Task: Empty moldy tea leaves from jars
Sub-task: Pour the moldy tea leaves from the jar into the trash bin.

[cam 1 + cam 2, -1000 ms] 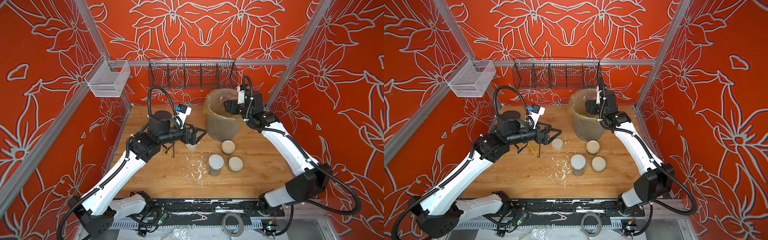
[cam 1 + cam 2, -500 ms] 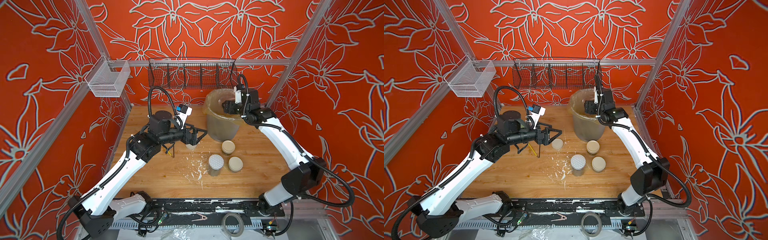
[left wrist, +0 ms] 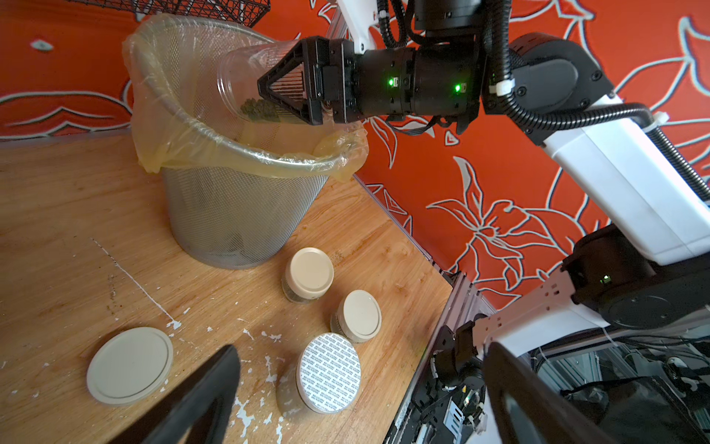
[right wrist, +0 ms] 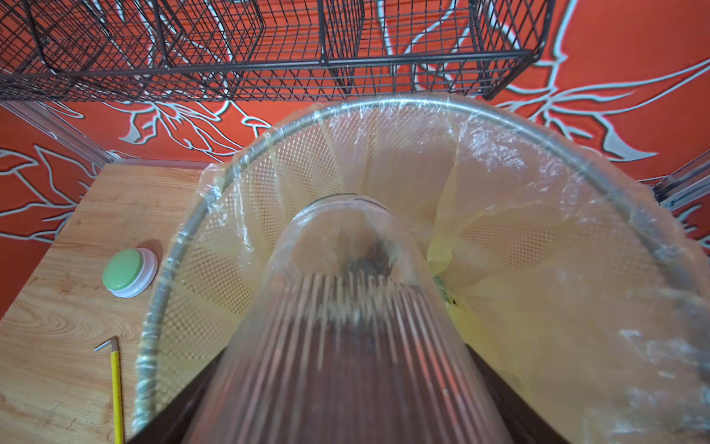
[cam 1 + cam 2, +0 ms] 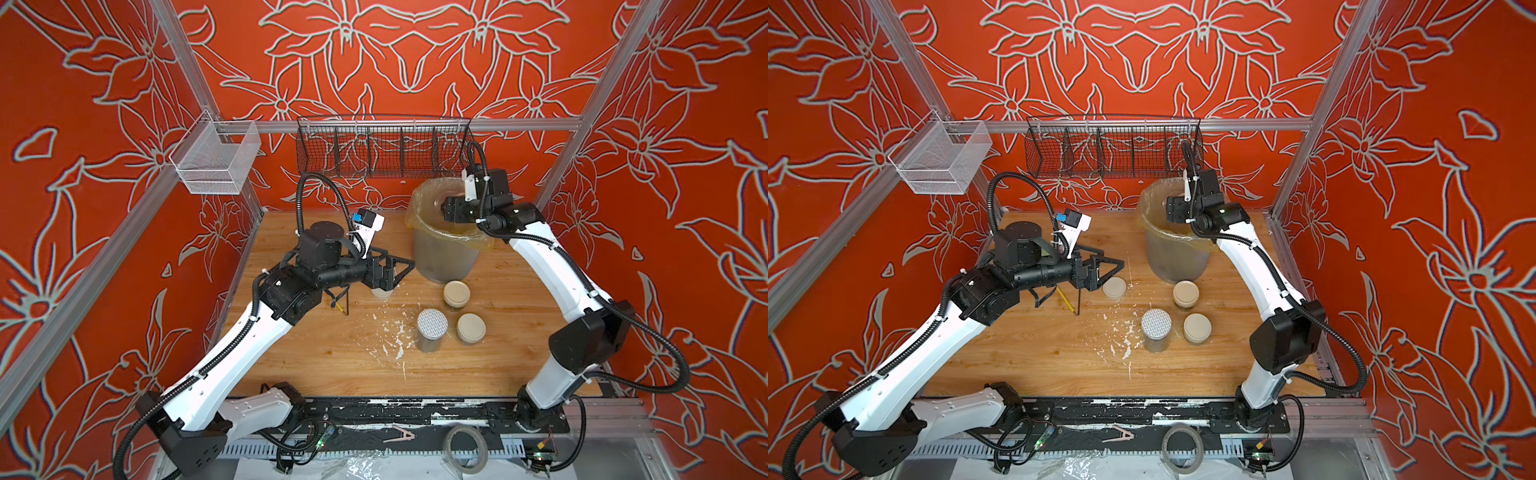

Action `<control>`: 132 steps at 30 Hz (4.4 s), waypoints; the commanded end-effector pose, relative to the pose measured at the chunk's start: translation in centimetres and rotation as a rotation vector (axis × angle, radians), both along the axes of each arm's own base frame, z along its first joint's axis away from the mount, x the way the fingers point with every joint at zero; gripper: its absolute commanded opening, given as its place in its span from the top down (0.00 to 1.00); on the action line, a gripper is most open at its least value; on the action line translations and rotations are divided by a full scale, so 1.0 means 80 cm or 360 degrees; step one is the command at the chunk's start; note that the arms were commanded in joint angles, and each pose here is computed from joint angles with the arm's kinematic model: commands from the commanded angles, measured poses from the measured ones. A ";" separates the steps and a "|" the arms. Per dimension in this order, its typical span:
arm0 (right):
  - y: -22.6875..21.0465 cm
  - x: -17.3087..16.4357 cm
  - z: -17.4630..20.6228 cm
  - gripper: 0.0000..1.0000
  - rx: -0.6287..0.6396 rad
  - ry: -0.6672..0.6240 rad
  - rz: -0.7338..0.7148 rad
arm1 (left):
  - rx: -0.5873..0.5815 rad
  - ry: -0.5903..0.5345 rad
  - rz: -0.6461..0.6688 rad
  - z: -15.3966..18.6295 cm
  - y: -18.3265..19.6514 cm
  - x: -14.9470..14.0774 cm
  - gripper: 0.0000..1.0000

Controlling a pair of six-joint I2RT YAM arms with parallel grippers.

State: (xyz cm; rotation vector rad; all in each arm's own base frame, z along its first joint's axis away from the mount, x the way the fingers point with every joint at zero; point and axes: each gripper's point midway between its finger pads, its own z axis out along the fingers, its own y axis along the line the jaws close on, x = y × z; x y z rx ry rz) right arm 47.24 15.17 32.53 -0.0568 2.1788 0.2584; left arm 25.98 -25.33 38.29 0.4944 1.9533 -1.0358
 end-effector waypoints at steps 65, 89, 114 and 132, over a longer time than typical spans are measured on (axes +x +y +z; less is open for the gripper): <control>-0.003 0.014 -0.030 0.89 -0.0442 0.0405 0.0029 | 0.0153 0.0091 0.0287 -0.034 0.022 0.032 0.02; 0.006 0.012 -0.018 0.95 -0.0493 0.0344 0.0054 | 0.0124 0.0023 0.0276 -0.032 0.026 0.025 0.02; 0.005 -0.003 0.007 0.98 -0.0273 0.0387 0.0089 | 0.0112 -0.0046 0.0274 -0.028 0.028 0.023 0.02; -0.021 -0.030 0.102 1.00 -0.0153 0.0019 -0.0037 | 0.0119 -0.0350 0.0307 0.016 0.026 0.046 0.02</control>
